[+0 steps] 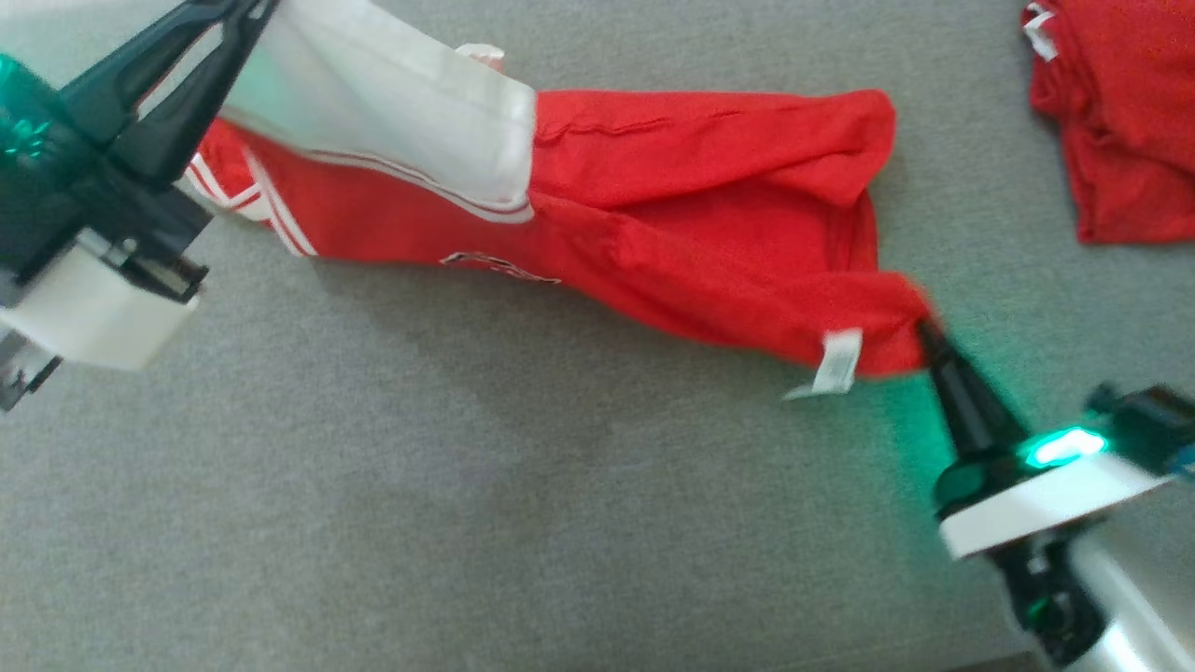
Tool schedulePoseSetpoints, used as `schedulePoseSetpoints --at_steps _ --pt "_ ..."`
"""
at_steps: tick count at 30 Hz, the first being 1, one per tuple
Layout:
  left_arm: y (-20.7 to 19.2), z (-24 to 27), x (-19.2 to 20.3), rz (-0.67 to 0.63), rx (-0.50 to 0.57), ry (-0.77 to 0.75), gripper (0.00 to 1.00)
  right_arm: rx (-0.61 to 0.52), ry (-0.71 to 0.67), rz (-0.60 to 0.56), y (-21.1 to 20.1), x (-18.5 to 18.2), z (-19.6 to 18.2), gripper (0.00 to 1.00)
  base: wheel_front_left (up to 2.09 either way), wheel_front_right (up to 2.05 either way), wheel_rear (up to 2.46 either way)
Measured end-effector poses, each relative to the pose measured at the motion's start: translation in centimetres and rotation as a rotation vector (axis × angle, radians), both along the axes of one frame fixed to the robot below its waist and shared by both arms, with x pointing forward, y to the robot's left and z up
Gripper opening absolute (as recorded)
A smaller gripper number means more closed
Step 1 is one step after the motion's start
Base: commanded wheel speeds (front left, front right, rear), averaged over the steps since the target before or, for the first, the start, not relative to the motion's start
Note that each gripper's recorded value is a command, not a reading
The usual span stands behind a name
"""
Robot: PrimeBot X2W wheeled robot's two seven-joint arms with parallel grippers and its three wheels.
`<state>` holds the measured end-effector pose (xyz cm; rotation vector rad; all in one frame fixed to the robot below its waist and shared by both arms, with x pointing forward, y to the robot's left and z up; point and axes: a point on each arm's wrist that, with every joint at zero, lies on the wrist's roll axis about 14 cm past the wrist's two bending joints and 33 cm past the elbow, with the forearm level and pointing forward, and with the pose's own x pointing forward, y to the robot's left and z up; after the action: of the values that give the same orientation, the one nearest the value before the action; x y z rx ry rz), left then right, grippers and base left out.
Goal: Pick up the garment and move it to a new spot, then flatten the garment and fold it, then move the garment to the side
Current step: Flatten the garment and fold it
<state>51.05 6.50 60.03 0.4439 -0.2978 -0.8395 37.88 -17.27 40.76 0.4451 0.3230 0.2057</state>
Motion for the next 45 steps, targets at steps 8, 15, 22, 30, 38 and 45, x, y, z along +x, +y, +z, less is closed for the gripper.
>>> schedulePoseSetpoints --at_steps 8,15,22,30,38,45 --pt "-0.1 5.8 -1.6 -0.01 -0.153 -0.044 0.0 -0.062 -0.308 -0.047 -4.1 2.0 10.2 0.0 0.0 0.0 0.0" --pt "0.3 17.9 -6.3 -0.134 -0.341 -0.252 0.0 -0.14 -0.666 -0.086 -8.2 1.6 24.7 0.0 0.0 0.0 0.0" --pt "1.1 24.2 -8.4 -0.217 -0.374 -0.376 0.0 -0.253 -0.828 -0.036 -8.5 3.2 33.6 0.0 0.0 0.0 0.0" --pt "1.6 20.9 0.3 -0.063 -0.313 -0.235 0.0 -0.289 -0.712 0.038 -6.4 11.5 33.0 0.0 0.0 0.0 0.0" --pt "2.3 18.1 7.8 0.019 -0.267 -0.26 0.0 -0.315 -0.686 0.013 -4.8 19.7 29.8 0.0 0.0 0.0 0.0" --pt "2.5 17.7 12.0 0.038 -0.295 -0.315 0.0 -0.344 -0.769 -0.075 -5.9 24.6 29.3 0.0 0.0 0.0 0.0"
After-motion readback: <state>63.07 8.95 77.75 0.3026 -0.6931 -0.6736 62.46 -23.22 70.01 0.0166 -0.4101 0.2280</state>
